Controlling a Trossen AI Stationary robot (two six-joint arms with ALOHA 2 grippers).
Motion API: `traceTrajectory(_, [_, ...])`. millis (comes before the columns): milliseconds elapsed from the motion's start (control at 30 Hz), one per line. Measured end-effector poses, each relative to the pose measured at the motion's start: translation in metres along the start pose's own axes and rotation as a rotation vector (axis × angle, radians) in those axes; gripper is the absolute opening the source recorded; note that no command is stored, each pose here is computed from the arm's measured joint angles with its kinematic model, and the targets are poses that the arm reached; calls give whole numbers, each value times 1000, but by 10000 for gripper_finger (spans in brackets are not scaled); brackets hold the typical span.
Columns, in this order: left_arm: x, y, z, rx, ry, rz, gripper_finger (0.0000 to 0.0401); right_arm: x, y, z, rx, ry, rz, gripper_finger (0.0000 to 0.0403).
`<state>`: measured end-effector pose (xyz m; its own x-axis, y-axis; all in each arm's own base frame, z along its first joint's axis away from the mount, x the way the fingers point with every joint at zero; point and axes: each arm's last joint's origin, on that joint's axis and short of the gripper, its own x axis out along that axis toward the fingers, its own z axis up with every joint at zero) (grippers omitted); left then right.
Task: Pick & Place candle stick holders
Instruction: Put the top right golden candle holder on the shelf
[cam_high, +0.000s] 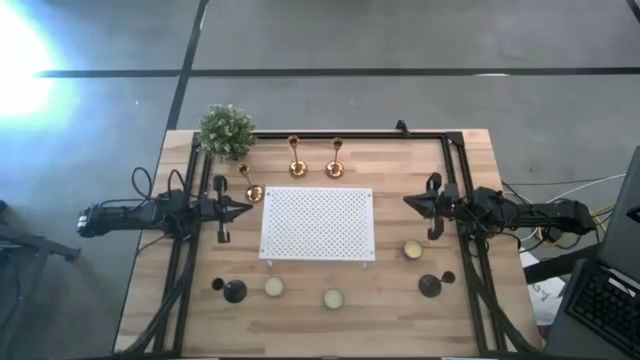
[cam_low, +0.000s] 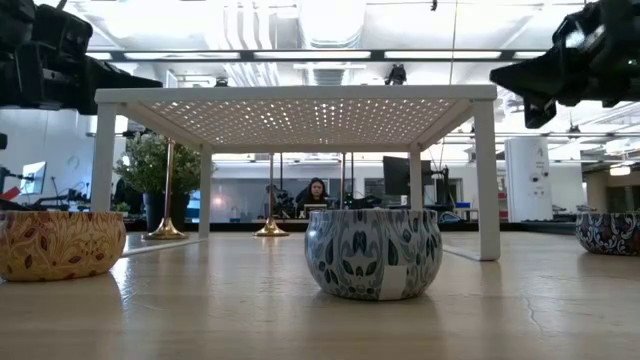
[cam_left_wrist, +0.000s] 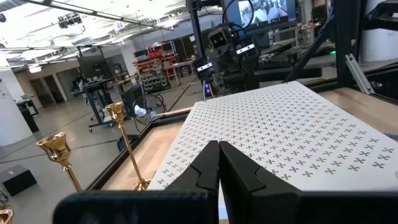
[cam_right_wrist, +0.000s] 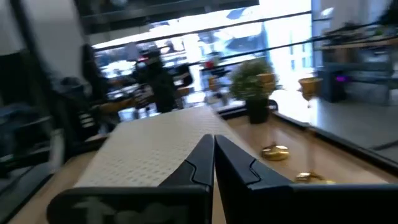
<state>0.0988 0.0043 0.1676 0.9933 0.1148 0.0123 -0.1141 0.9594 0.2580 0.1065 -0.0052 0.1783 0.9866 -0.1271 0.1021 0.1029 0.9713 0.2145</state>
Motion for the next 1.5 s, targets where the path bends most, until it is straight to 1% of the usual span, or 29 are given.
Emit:
traceTrajectory(133, [0, 0, 0, 0, 0, 0, 12, -1, 6, 1, 15, 13, 189, 8])
traceTrajectory(200, [0, 0, 0, 0, -1, 0, 12, -1, 7, 3, 46, 13, 230, 8])
traceTrajectory(300, [0, 0, 0, 0, 0, 0, 12, -1, 9, 9, 44, 2, 237, 8])
traceTrajectory(467, [0, 0, 0, 0, -1, 1, 12, 3, 11, 22, -72, -19, 219, 8])
traceTrajectory(600, [0, 0, 0, 0, 0, 0, 12, 10, 15, 39, -114, -20, 218, 8])
traceTrajectory(667, [0, 0, 0, 0, 0, 0, 12, 16, 17, 44, -139, 12, 213, 8])
traceTrajectory(800, [0, 0, 0, 0, 0, 0, 12, 29, 20, 49, -192, 153, 189, 8])
traceTrajectory(867, [0, 0, 0, 0, 0, 0, 12, 36, 19, 50, -202, 225, 147, 8])
traceTrajectory(933, [0, 0, 0, 0, 0, 0, 12, 44, 18, 50, -205, 276, 69, 8])
traceTrajectory(1033, [0, 0, 0, 0, 0, 0, 12, 55, 16, 53, -206, 293, -92, 8])
traceTrajectory(1100, [0, 0, 0, 0, 0, 0, 12, 62, 15, 59, -222, 283, -172, 8])
traceTrajectory(1167, [0, 0, 0, 0, 0, 0, 12, 70, 16, 65, -270, 276, -203, 8])
traceTrajectory(1267, [0, 0, 1, -3, -5, 4, 12, 83, 20, 76, -323, 267, -203, 8])
traceTrajectory(1333, [0, 1, 3, -5, -29, 10, 12, 92, 20, 81, -382, 295, -223, 8])
traceTrajectory(1400, [0, 1, 4, -7, -44, 15, 12, 98, 16, 81, -425, 362, -301, 8])
traceTrajectory(1467, [0, 1, 4, -7, -43, 14, 12, 103, 11, 85, -430, 400, -370, 8])
traceTrajectory(1500, [0, 1, 4, -7, -43, 14, 12, 104, 9, 85, -425, 417, -386, 8])
